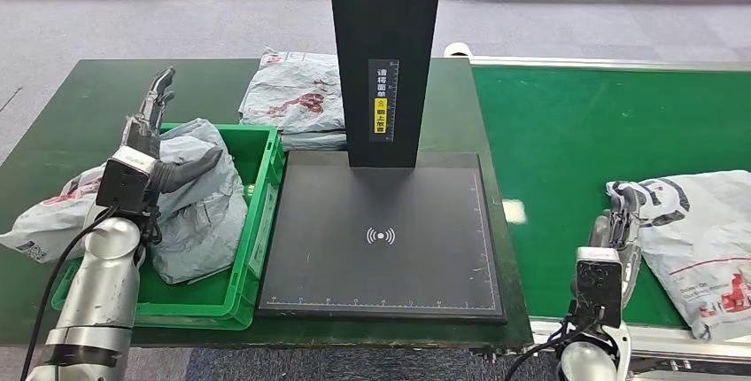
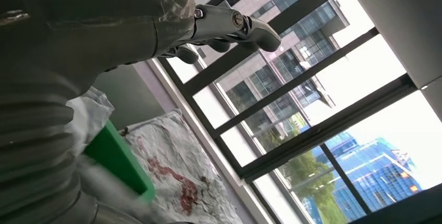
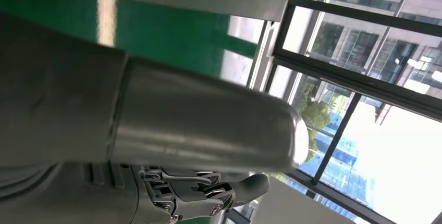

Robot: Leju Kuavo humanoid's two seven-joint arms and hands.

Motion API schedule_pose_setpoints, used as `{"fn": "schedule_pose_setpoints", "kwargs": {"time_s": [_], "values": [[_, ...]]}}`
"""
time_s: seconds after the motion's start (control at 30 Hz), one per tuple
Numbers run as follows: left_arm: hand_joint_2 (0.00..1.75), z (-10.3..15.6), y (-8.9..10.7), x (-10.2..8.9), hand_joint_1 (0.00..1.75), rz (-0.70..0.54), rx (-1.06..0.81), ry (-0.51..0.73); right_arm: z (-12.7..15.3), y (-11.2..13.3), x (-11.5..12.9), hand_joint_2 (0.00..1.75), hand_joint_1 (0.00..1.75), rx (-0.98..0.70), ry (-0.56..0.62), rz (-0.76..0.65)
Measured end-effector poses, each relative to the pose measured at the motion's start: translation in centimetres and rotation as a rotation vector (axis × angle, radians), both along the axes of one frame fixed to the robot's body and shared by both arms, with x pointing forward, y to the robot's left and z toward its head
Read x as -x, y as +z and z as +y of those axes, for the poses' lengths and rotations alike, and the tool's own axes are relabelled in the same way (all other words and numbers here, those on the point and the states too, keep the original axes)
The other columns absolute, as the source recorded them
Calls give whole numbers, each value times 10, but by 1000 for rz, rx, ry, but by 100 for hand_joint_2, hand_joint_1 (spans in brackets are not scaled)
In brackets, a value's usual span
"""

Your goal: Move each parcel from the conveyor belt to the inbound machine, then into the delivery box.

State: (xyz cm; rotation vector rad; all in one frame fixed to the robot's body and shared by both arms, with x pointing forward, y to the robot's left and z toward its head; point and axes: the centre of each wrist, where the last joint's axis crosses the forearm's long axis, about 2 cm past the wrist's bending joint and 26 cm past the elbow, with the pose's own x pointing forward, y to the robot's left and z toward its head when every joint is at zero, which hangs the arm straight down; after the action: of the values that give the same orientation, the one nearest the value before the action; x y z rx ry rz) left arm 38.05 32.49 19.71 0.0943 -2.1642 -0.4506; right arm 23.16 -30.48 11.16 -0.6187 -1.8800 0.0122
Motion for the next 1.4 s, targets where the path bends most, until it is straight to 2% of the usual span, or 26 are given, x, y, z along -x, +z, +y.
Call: {"fn": "schedule_pose_setpoints", "kwargs": {"time_s": [0.13,0.23,0.33,0.4,0.47,0.6,0.7,0.83,1.07,1.23,1.4], "values": [[175,-21,7,-7,0,27,-145,60,2,0,-5,175,0,-6,4,-5],[175,-39,16,-21,0,57,-368,142,2,1,-9,175,0,-7,4,-9],[175,-52,16,-37,0,93,-638,207,2,0,-13,175,0,-1,14,-1],[175,-51,12,-47,0,117,-782,160,2,0,-16,175,0,6,27,6],[175,-43,8,-54,0,151,-832,35,2,0,-20,175,0,10,40,13],[175,-28,7,-53,0,206,-666,-221,2,-2,-27,175,0,9,61,23],[175,-34,8,-46,0,222,-485,-319,3,-3,-31,175,0,5,69,23],[175,-58,5,-34,0,210,-257,-361,7,-3,-35,175,0,6,74,20],[175,-75,5,-27,0,190,-141,-373,10,-7,-36,175,0,7,70,36],[175,-122,-12,-17,0,212,51,-391,10,-11,-35,175,0,31,39,68],[175,-180,-31,-4,0,309,236,-437,2,-21,-35,175,0,76,-44,150]]}}
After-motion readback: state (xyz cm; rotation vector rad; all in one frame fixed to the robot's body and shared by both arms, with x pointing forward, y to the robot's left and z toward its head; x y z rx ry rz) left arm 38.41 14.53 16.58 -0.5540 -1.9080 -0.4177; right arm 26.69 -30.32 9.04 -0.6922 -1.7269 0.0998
